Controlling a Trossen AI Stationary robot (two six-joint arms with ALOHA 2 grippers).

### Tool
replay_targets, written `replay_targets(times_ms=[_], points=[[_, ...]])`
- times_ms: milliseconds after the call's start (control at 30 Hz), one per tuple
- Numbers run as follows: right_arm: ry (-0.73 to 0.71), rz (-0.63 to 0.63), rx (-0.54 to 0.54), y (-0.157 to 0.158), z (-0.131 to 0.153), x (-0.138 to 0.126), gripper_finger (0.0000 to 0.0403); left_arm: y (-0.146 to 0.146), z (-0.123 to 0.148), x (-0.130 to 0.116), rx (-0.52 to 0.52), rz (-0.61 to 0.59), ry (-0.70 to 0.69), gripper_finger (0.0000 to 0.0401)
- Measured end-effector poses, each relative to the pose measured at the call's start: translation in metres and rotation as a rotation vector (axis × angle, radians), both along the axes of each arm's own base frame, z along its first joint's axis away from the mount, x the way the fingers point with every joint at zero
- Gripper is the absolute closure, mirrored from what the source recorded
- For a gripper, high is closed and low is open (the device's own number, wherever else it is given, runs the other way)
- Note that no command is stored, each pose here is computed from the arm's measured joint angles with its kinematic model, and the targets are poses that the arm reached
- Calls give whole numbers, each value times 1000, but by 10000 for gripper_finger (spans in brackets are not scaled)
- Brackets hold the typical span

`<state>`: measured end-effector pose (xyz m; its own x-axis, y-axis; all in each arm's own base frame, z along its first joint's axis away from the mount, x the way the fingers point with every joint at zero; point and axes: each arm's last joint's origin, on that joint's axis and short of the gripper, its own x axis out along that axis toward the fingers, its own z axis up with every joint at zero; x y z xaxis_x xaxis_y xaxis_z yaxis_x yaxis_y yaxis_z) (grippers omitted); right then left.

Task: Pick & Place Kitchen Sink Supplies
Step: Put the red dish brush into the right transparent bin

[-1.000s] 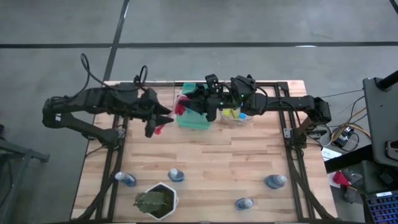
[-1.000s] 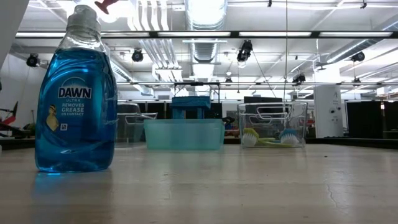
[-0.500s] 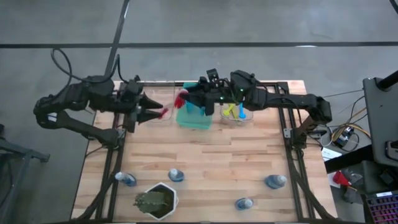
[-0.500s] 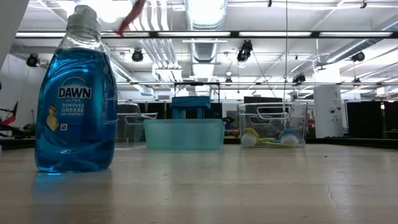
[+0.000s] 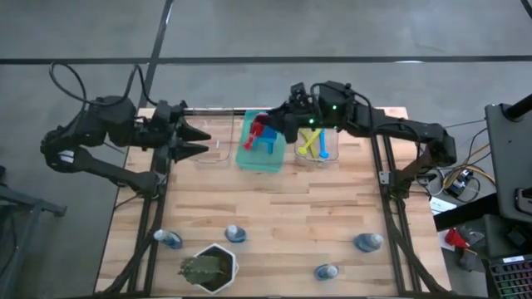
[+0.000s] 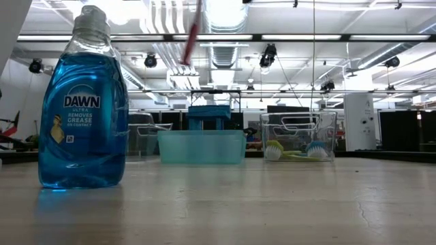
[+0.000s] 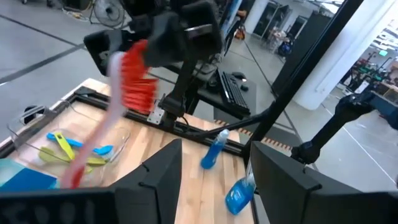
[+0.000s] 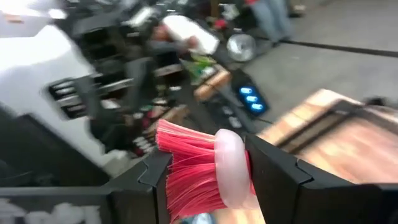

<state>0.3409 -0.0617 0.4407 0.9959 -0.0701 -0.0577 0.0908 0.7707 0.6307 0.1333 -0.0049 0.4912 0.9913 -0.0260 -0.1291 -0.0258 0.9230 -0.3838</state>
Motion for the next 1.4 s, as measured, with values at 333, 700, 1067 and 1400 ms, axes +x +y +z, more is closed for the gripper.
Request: replay_targets(times_ms=[333, 700, 1067, 1400], points=[[131, -257, 15, -28, 17, -61, 239, 0, 0, 1, 3, 1, 2, 219], [234, -501, 8, -59, 13, -110, 251, 0, 1, 1, 12, 2, -13, 220], [339, -595, 83, -91, -44, -113, 255, 0, 3, 1, 12, 2, -33, 220], [292, -698, 125, -110, -103, -112, 255, 0, 5, 1, -1, 3, -51, 220]])
